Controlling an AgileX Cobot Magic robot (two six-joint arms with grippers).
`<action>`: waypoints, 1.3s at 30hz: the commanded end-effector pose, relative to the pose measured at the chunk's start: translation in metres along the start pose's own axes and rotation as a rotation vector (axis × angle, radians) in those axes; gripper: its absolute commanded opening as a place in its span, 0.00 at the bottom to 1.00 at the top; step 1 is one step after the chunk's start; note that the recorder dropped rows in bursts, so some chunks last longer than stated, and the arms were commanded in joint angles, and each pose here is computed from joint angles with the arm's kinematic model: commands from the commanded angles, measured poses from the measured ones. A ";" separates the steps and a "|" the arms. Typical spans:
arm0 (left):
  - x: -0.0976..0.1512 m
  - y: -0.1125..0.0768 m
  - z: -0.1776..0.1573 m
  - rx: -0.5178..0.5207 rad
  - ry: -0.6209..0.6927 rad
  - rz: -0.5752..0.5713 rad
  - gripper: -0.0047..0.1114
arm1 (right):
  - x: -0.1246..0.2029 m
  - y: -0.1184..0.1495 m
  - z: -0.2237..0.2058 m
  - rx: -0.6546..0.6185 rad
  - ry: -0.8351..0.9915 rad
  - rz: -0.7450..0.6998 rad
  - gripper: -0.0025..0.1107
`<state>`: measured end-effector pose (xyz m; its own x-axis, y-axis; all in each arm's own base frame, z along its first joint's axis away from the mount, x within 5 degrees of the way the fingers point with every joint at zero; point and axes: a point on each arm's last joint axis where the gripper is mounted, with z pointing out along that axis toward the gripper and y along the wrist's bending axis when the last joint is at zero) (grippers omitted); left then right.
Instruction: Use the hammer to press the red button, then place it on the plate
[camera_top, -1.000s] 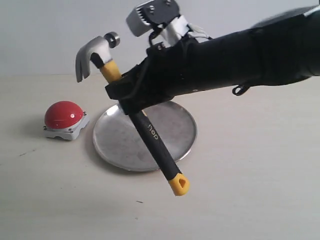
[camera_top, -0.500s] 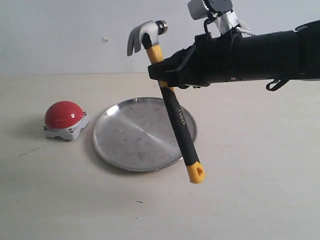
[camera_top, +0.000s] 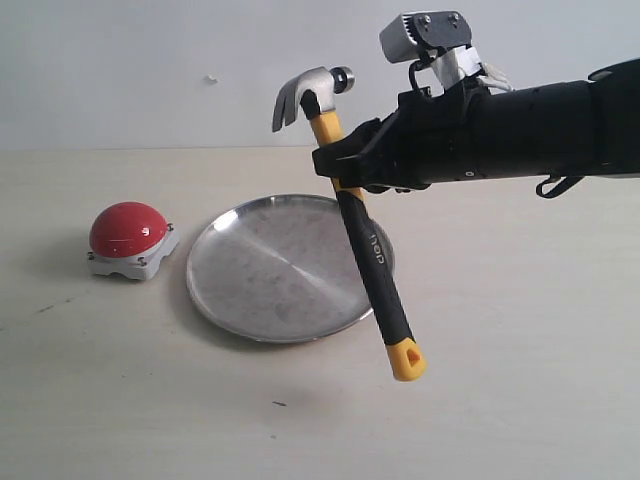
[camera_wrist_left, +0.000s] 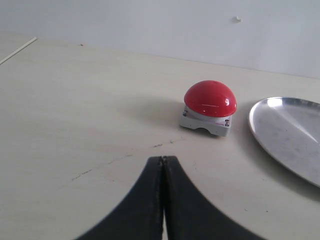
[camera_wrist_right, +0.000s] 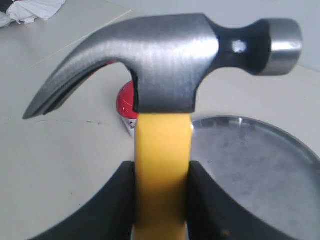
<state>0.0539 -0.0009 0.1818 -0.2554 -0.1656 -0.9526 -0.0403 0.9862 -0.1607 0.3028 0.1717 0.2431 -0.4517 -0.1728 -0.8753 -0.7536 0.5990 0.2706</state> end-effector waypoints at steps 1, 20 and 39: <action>-0.001 0.000 0.000 -0.004 -0.015 -0.009 0.04 | -0.011 0.006 -0.003 -0.063 -0.056 0.008 0.02; -0.001 0.000 0.000 -0.004 -0.015 -0.009 0.04 | -0.015 0.014 -0.003 -0.118 -0.054 0.016 0.02; -0.001 0.000 0.000 -0.004 -0.015 -0.009 0.04 | -0.005 0.015 -0.009 -0.036 -0.408 0.260 0.02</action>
<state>0.0539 -0.0009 0.1818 -0.2554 -0.1656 -0.9526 -0.0403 0.9862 -0.1607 0.2967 0.1719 0.2415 -0.4205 0.2019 -0.8845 -0.5935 0.6762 0.4365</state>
